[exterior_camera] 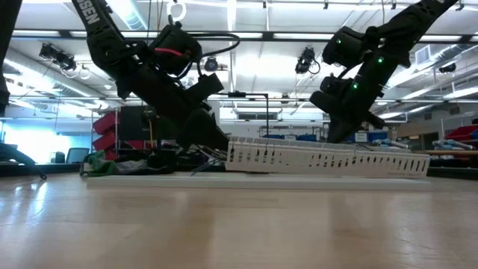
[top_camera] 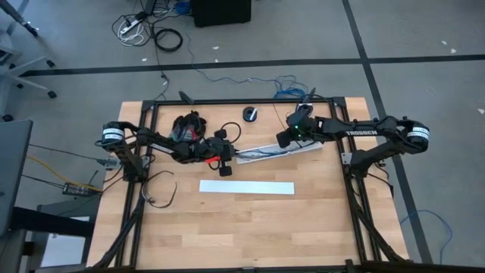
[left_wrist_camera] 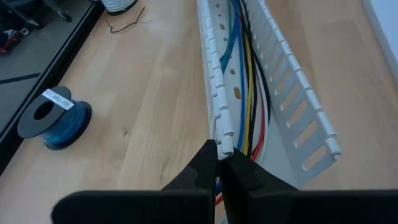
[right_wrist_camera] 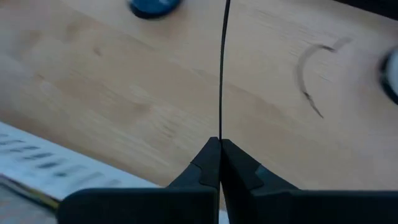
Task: Ziptie cables
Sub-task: Put the ziptied cables into the white cable duct
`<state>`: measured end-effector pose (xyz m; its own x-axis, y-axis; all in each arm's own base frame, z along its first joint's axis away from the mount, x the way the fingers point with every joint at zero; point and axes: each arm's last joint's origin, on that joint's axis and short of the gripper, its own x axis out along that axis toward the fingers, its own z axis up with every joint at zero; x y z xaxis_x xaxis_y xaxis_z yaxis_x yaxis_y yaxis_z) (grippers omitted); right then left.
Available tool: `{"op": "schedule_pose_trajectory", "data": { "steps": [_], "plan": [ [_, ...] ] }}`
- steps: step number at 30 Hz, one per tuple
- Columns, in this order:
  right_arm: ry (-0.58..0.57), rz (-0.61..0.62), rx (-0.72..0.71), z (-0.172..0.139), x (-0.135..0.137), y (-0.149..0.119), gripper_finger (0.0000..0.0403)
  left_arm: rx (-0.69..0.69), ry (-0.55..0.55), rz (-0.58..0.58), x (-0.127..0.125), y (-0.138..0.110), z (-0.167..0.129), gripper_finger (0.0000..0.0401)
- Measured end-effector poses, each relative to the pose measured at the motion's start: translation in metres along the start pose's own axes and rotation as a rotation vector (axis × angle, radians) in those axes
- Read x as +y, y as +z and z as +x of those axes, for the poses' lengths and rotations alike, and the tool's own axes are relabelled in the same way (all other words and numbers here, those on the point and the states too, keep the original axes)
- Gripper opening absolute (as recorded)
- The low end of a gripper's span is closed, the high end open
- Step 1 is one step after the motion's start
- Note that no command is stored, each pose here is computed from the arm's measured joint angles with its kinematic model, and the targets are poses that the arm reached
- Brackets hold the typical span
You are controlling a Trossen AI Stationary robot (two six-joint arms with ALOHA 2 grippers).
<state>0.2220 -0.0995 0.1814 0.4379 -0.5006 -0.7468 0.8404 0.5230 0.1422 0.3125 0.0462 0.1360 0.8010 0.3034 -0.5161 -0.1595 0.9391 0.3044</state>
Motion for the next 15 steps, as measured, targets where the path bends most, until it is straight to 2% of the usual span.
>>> {"op": "schedule_pose_trajectory", "data": {
  "steps": [4, 8, 15],
  "plan": [
    [-0.046, 0.011, 0.033, 0.000, -0.003, -0.005, 0.0000, 0.022, 0.018, -0.030, 0.000, -0.002, 0.000, 0.0000],
    [-0.029, 0.008, 0.022, -0.002, 0.003, -0.006, 0.0000, 0.029, 0.019, -0.038, 0.000, -0.002, 0.000, 0.0000],
    [-0.039, -0.022, 0.009, -0.017, 0.022, -0.003, 0.0000, 0.029, 0.024, -0.061, 0.000, -0.002, 0.000, 0.0000]
  ]
}}
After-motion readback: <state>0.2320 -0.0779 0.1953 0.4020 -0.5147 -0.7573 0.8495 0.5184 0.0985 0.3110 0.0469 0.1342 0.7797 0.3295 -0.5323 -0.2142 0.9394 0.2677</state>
